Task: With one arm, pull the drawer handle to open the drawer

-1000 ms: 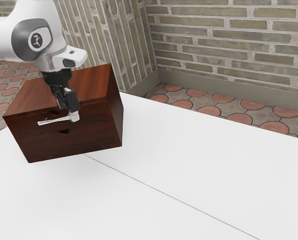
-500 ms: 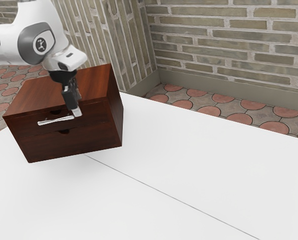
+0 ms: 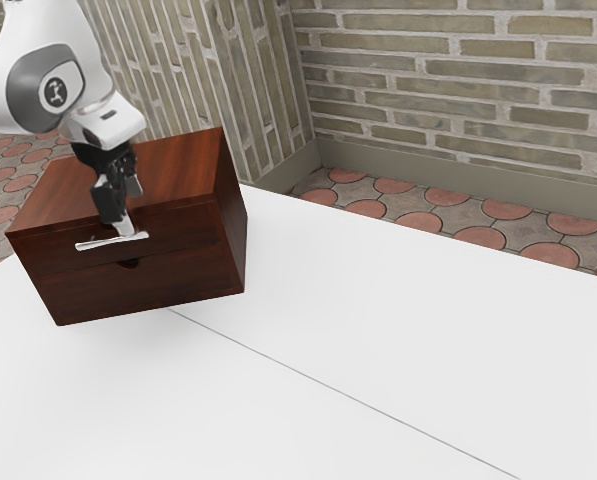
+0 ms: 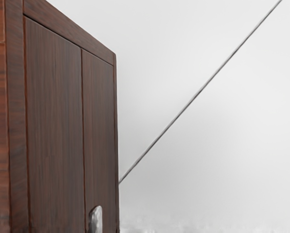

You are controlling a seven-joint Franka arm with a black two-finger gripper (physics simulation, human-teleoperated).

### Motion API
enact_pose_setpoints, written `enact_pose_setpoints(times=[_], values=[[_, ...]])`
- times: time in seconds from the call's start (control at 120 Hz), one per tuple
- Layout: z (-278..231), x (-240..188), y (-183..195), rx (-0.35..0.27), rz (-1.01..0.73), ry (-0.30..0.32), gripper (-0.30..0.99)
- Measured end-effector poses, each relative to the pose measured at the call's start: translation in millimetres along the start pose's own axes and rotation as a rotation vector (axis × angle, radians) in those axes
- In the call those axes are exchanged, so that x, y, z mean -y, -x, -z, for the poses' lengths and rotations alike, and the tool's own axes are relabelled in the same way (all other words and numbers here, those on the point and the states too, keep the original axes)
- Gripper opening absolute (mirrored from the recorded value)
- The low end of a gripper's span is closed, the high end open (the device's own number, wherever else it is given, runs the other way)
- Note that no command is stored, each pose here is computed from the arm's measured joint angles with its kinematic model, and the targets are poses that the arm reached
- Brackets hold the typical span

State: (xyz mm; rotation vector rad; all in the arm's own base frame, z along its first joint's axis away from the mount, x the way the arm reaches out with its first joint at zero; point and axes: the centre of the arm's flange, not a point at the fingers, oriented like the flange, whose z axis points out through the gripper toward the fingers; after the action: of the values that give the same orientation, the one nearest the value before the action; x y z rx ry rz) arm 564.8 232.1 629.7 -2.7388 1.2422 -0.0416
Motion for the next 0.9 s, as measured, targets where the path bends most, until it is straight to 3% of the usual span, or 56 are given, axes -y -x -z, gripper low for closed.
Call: enact_pose_setpoints(times=[0.542, 0.9], values=[[-12, -33, 53, 0.028, -0.013, -0.042, 0.69], [-29, -43, 35, 0.012, -0.075, -0.073, 0.69]])
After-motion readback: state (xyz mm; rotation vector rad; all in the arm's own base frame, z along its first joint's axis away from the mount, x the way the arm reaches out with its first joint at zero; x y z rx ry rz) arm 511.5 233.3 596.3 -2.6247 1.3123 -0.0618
